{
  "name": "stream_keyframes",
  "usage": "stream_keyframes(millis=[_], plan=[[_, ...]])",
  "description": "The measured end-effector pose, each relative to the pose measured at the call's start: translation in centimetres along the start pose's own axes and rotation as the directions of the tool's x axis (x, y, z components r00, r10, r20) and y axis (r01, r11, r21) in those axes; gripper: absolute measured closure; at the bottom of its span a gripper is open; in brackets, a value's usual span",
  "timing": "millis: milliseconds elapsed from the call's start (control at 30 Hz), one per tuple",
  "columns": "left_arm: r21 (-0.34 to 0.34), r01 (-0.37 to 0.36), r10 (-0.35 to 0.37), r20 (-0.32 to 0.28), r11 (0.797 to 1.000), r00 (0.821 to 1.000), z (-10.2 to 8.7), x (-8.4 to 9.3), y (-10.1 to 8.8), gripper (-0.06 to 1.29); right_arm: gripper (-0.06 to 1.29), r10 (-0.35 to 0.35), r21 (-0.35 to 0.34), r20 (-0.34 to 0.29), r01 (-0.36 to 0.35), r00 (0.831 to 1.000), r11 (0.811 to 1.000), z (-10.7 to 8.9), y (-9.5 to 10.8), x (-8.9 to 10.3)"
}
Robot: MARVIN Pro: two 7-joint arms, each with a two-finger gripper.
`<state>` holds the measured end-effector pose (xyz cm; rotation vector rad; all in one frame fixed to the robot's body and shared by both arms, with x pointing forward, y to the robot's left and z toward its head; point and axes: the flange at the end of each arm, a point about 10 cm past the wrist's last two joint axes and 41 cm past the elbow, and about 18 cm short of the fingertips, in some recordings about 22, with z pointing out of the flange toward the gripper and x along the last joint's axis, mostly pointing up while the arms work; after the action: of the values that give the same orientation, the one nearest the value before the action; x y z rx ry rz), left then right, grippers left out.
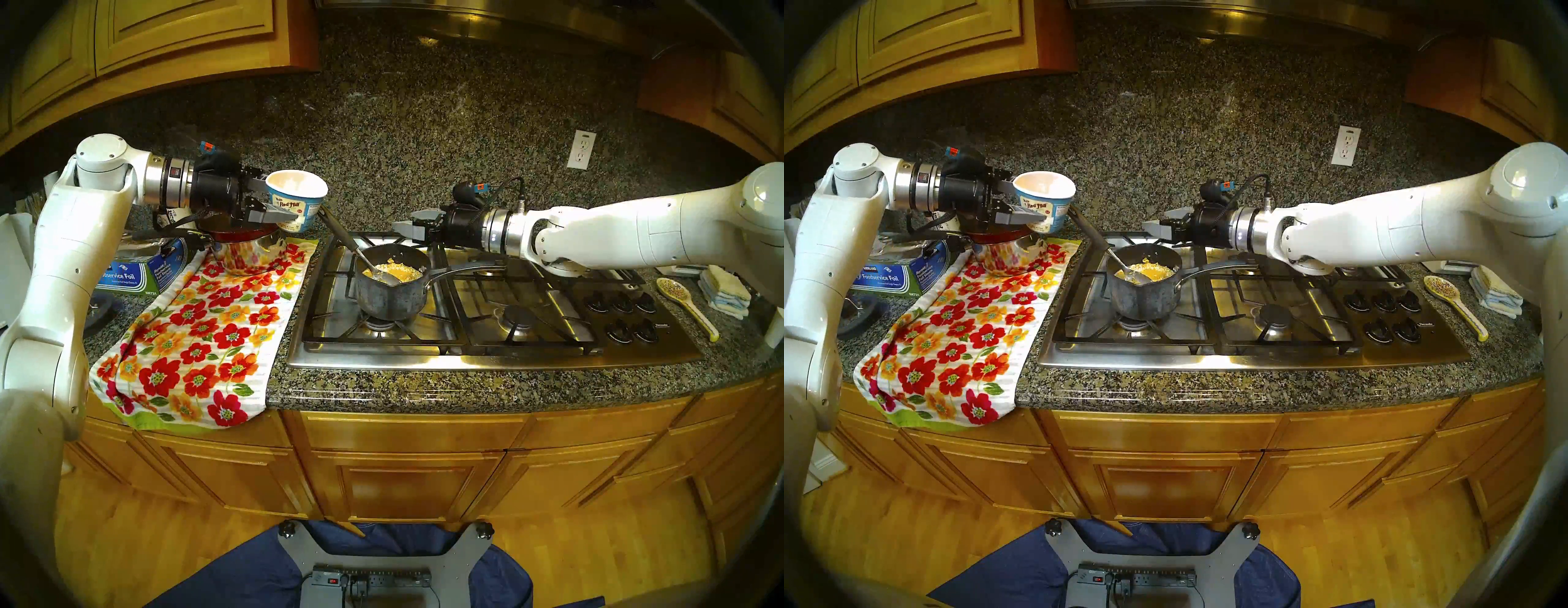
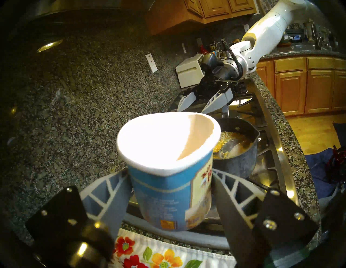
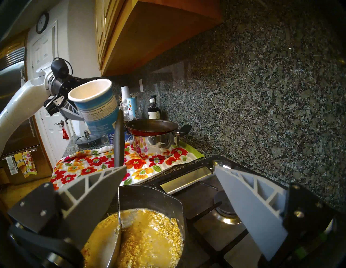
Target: Pour oats into pot and stir with a spoon
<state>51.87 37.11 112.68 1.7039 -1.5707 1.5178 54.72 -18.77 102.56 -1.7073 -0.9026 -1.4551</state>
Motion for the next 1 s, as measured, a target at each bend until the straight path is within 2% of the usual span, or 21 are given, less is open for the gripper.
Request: stream_keyframes(millis=[233,633,1000], plan=[[0.017,-0.016,0.016,0.015,1.0,1.0,-0.4,-0.4,-0.8,0.43,0.01,0.0,0.0,0.0,0.0,1.0,1.0,0.0,0.0,0.0],[0.019,-0.048,0.046,0.064,0.999,0.997,0.3,-1.6,-2.0,0.43,0.01,0.0,0.0,0.0,0.0,1.0,1.0,0.0,0.0,0.0],[0.031,-0.069,0.067,0.062,0.997,0.996,0.4,-1.5,-3.0,0.45,0.01,0.001,0.0,0.0,-0.001,1.0,1.0,0.0,0.0,0.0]])
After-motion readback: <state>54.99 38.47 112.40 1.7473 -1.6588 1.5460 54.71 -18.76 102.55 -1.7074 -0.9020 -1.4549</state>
